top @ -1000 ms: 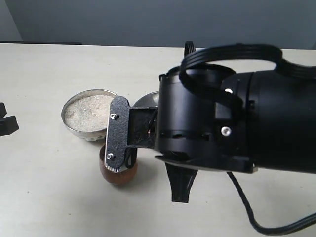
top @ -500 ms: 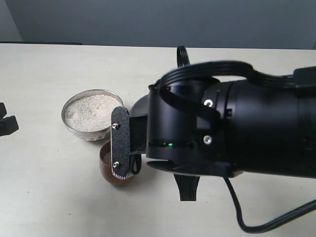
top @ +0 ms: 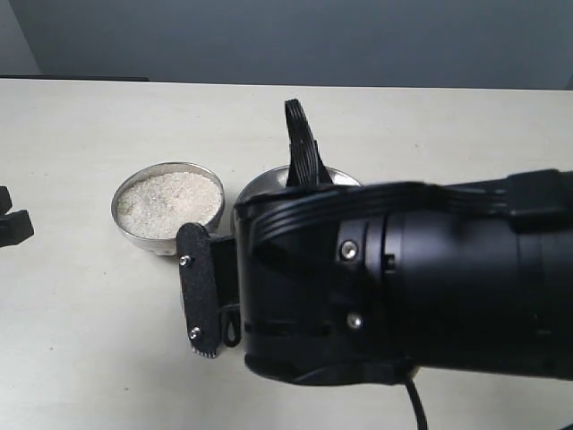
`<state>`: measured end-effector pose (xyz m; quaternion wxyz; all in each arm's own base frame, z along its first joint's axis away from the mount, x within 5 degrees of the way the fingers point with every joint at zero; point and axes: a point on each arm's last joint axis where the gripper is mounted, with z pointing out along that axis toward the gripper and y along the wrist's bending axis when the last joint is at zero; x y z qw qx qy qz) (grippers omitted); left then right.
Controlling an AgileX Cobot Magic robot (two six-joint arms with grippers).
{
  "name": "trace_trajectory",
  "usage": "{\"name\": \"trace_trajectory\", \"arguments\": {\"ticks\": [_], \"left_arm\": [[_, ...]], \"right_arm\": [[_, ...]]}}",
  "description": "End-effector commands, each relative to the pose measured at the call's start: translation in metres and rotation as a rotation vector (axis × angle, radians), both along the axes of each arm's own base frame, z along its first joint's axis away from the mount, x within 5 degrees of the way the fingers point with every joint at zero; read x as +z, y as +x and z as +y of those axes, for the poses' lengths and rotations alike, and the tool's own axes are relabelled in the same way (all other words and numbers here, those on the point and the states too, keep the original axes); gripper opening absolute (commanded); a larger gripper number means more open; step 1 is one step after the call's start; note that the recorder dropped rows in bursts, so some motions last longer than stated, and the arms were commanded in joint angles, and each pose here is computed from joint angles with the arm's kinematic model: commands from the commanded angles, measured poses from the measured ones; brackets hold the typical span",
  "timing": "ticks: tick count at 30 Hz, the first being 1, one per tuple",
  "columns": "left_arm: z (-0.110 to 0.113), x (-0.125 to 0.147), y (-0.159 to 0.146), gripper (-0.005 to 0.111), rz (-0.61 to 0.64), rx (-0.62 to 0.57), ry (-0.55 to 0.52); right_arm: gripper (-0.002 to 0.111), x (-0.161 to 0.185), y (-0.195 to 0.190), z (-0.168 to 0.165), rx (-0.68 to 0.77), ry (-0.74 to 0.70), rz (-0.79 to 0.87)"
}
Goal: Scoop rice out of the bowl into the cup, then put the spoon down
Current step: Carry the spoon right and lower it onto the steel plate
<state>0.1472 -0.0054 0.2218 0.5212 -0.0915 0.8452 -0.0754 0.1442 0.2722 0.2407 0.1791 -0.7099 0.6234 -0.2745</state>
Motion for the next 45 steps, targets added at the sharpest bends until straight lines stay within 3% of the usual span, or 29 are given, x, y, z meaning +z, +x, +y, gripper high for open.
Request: {"name": "trace_trajectory", "arguments": {"ticks": [1,7,12,20,25,34,45], "left_arm": [[-0.001,0.002,0.002,0.0,-0.013,-0.009,0.002],[-0.001,0.002,0.002,0.0,-0.013,-0.009,0.002],[-0.001,0.002,0.002,0.0,-0.013,-0.008,0.001],[-0.001,0.002,0.002,0.0,-0.013,-0.009,0.002],[-0.001,0.002,0.002,0.0,-0.013,-0.009,0.002],[-0.001,0.002,0.002,0.0,-0.013,-0.009,0.002],[-0.001,0.002,0.002,0.0,-0.013,-0.009,0.002]], "right_arm": [[-0.001,-0.003,0.001,-0.002,-0.011,-0.059,-0.019],[-0.001,-0.003,0.003,0.0,-0.056,0.001,-0.044],[-0.001,0.003,0.008,0.002,-0.199,0.184,-0.115],[-0.001,0.023,0.047,-0.035,-0.647,0.507,-0.144],[-0.001,0.027,0.074,-0.055,-0.825,0.732,0.014],[-0.001,0.001,0.116,-0.049,-0.84,0.938,0.108],[-0.001,-0.082,0.152,-0.038,-0.902,0.927,0.202]]}}
